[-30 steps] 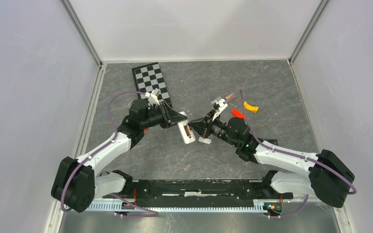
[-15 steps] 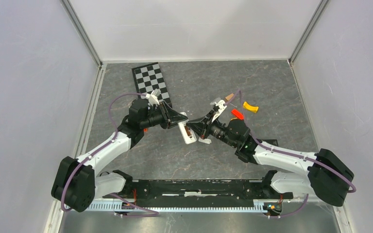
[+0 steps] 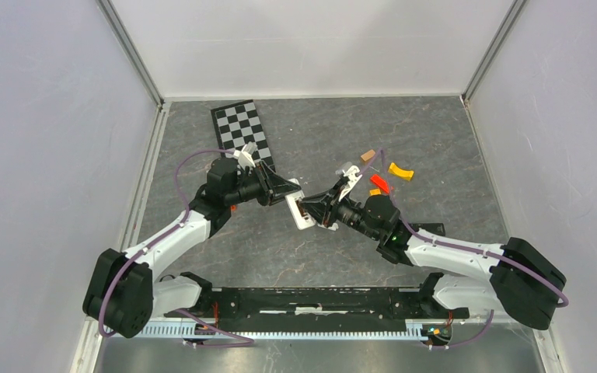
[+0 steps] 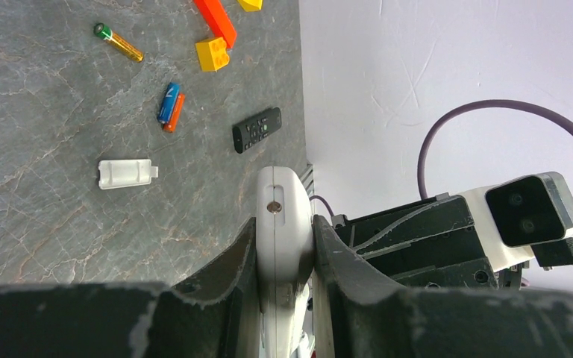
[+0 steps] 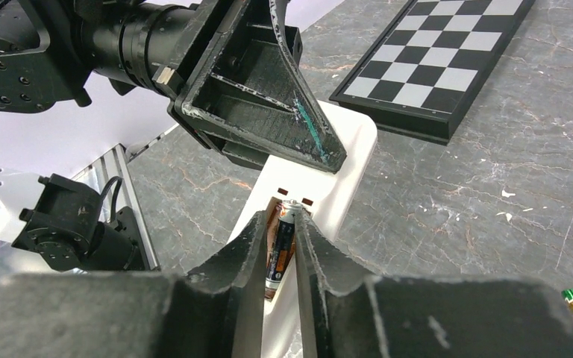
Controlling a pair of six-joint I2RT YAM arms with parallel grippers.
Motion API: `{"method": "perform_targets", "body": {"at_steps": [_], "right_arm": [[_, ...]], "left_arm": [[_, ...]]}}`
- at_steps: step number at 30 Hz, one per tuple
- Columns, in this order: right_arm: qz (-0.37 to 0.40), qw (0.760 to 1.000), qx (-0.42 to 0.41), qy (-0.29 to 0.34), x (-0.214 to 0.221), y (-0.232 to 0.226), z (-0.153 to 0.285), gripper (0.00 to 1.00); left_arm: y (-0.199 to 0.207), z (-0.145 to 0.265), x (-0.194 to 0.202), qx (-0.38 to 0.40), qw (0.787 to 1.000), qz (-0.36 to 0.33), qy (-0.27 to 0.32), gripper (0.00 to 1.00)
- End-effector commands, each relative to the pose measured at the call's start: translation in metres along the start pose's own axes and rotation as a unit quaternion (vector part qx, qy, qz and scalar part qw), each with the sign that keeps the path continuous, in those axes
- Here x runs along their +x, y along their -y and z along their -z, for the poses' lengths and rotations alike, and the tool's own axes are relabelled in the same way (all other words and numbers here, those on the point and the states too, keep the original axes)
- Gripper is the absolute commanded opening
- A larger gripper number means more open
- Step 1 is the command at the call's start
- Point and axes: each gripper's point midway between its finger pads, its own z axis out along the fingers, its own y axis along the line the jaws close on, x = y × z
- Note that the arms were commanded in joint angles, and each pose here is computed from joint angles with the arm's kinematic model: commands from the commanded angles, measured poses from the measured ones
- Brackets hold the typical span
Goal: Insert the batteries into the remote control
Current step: Load the battery into the remote control.
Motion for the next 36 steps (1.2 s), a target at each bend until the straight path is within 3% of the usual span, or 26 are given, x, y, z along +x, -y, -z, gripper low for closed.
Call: {"method": "perform_targets", "body": {"at_steps": [1,11,13,21,25,29,36], "right_arm": [[0.012,1.000,-0.009,-0.002,0.001,-0.003,0.002,0.27],[-0.020,1.000,-0.007,-0.007,-0.013,-0.012,0.002,0.39],[-0.055,0.998,-0.002,-0.002,-0.021,-0.015,0.005,0.56],[-0.175,0.984,0.012,0.022,-0.037,-0.020,0.017,0.97],[-0.287,0.955,0.060,0.050,-0.039,-0.007,0.027,0.98],[-0.394,0.913,0.099,0.038,-0.024,0.001,0.030,0.98],[-0.461,0.879,0.116,0.029,-0.020,0.002,0.017,0.98]], "left_arm": [[0.020,0.002,-0.005,0.033,0.999,-0.005,0.002,0.02],[0.009,0.000,-0.006,0.015,1.000,-0.015,0.004,0.02],[0.005,-0.001,-0.008,0.008,1.000,-0.027,0.009,0.02],[0.007,-0.002,-0.019,0.019,0.997,-0.066,0.037,0.02],[0.019,-0.001,-0.026,0.044,0.994,-0.081,0.055,0.02],[0.031,0.000,-0.032,0.064,0.992,-0.089,0.068,0.02],[0.044,0.001,-0.038,0.089,0.989,-0.085,0.084,0.02]]}}
